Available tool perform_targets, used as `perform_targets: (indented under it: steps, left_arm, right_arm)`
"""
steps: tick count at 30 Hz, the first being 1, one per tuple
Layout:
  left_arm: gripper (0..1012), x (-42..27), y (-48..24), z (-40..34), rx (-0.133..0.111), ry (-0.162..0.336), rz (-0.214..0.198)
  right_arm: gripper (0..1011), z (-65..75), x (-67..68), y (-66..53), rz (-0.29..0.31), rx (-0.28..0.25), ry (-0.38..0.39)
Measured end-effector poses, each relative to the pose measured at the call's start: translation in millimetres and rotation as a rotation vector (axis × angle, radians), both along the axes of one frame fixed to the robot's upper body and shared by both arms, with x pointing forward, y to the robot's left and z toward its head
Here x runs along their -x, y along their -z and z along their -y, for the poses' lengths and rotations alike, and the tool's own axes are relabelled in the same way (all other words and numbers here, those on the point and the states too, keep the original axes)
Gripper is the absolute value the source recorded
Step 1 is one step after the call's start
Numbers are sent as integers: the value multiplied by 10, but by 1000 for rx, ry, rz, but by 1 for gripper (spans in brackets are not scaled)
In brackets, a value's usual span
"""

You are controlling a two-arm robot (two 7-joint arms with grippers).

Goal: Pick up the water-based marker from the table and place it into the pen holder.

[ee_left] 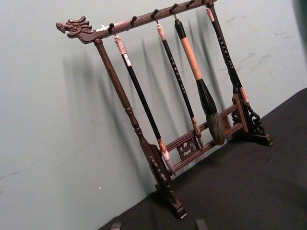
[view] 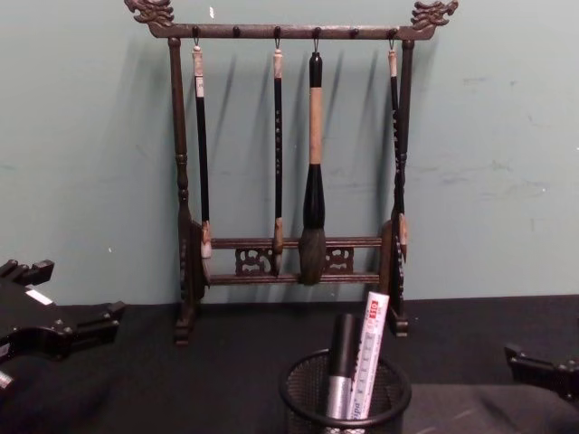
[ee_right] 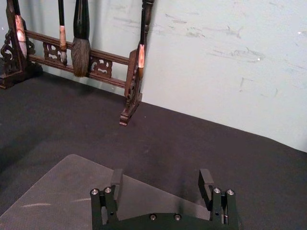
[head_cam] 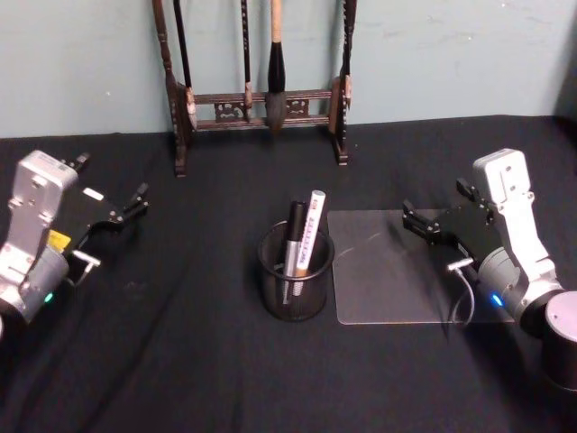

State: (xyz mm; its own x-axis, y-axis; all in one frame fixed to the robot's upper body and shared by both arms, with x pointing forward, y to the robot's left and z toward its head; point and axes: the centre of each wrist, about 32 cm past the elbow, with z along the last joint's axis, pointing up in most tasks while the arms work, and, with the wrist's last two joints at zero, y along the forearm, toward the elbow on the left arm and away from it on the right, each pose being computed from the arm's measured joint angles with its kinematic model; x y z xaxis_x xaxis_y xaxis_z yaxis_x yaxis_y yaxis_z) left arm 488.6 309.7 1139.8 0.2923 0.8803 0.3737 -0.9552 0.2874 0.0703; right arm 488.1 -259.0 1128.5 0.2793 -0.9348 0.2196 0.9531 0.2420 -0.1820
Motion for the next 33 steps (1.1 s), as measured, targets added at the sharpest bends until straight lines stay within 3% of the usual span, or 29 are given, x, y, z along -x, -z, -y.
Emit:
perform_targets:
  steps: [33]
  left_arm:
    - [1001,0,0,0,0,0,0]
  right_arm:
    - [1003,2,0,-4,2,-1,-1]
